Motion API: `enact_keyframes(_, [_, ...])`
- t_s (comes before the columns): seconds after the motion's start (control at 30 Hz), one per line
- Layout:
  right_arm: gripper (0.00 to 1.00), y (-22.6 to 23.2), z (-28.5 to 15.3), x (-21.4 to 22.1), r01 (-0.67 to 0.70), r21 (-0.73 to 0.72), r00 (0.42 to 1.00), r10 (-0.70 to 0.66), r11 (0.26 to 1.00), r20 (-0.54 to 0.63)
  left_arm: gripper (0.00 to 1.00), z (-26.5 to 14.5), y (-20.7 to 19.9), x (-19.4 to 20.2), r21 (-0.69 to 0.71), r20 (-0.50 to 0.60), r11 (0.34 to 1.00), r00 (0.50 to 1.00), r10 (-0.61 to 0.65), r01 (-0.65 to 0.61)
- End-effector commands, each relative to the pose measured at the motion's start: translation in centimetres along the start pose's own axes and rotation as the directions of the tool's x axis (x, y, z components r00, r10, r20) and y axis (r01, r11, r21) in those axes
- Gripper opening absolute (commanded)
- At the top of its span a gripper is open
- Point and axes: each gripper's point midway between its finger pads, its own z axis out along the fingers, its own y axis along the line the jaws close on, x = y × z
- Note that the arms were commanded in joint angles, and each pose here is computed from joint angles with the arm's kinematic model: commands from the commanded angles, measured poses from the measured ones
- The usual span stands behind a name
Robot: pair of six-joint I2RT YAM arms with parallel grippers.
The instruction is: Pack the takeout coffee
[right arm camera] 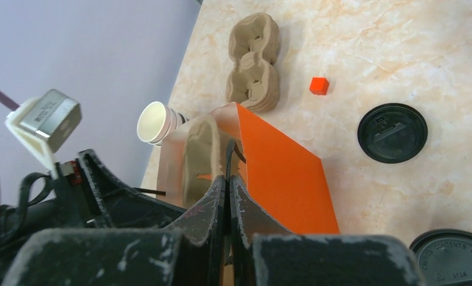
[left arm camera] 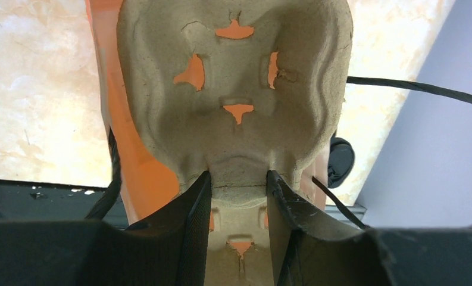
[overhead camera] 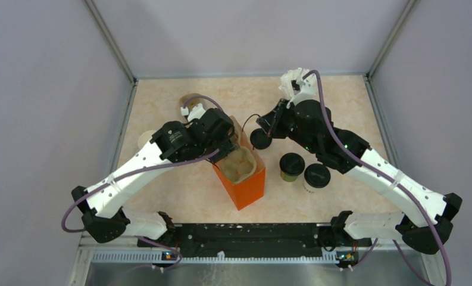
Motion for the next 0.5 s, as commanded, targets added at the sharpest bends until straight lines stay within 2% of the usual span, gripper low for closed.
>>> enact_keyframes(0.0, [0.00, 1.7, -0.4, 0.0, 0.023, -0.085, 1.000, -0.023, 0.996, 0.000, 0.22, 1.2, 0.5, 0.6, -0.034, -0.008, 0.999, 1.000, 0.013, -0.013])
enact_keyframes(0.23, [0.00, 2.0, -0.6, 0.3, 0.032, -0.113, 0.999, -0.033, 0.993, -0.009, 0.26, 2.5, 1.3, 1.1, -0.094, -0.018, 0.994, 0.999, 0.050, -0.051])
enact_keyframes(0.33, [0.00, 2.3, -0.6, 0.6, 0.030, -0.134, 0.999, -0.033, 0.991, -0.019, 0.33, 3.0, 1.6, 1.3, -0.114, -0.017, 0.992, 0.999, 0.051, -0.052])
enact_keyframes(0.47, [0.00, 2.6, -0.5, 1.0, 0.027, -0.158, 0.999, -0.033, 0.987, -0.032, 0.35, 3.2, 1.7, 0.9, -0.129, 0.006, 0.990, 0.999, 0.053, -0.052])
